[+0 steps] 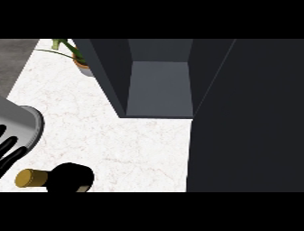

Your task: Pick up the wine, place it into the cabinet and close the cabinet

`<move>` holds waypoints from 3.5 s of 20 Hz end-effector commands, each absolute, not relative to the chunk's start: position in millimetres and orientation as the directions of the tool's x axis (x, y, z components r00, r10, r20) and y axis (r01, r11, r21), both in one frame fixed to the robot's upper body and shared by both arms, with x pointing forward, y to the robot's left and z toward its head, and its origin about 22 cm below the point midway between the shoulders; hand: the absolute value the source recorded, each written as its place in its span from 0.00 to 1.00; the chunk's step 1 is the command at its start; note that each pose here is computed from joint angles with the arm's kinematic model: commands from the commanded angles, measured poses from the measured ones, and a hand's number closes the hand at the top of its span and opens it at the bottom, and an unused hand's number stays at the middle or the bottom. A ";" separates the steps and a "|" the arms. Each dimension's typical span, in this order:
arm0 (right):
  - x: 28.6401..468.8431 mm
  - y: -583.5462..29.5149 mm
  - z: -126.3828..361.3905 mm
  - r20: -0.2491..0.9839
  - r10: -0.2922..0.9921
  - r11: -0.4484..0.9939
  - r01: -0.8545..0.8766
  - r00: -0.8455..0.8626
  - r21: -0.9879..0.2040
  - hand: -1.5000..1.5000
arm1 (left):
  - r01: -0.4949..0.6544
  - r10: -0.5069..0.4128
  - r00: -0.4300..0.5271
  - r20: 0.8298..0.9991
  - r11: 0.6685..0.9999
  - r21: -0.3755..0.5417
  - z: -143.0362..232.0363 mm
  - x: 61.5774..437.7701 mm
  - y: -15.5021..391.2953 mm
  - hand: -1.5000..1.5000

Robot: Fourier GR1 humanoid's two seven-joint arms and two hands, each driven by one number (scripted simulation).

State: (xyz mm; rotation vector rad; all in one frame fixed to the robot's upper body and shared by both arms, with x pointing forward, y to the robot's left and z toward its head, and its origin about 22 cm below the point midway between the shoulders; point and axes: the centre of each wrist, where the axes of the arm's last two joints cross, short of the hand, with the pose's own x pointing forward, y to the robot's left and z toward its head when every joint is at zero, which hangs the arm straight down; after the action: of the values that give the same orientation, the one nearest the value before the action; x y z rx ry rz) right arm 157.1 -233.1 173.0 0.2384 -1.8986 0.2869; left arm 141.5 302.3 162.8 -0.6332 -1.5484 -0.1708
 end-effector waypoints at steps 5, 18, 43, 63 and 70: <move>133.4 -239.6 204.3 0.929 -0.028 0.946 -0.310 -0.368 -0.094 0.00 | 0.532 0.350 -0.017 0.937 0.796 -0.287 208.3 121.2 330.8 0.00; 127.0 -235.6 203.0 0.928 -0.052 0.940 -0.330 -0.370 -0.079 0.00 | 0.471 0.332 0.041 0.942 0.825 -0.311 185.0 158.2 366.6 0.00; 130.7 -241.4 206.6 0.927 -0.026 0.937 -0.332 -0.374 -0.108 0.00 | 0.418 0.250 0.128 0.960 0.864 -0.281 62.5 182.1 383.2 0.00; 122.4 -233.5 219.4 0.923 -0.039 0.942 -0.323 -0.382 -0.094 0.00 | 0.460 0.257 0.191 0.947 0.829 -0.317 -9.9 185.7 373.9 0.00; 136.4 -233.8 223.9 0.928 -0.057 0.940 -0.334 -0.369 -0.075 0.00 | 0.446 0.270 0.187 0.944 0.833 -0.327 -32.1 189.5 359.6 0.00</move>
State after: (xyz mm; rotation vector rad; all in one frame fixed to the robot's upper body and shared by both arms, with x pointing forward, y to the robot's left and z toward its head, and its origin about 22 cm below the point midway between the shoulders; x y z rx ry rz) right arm 164.7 -232.4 199.9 0.2033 -1.8841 0.2941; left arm 192.5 366.6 -15.4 -0.6183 -1.4116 -0.1396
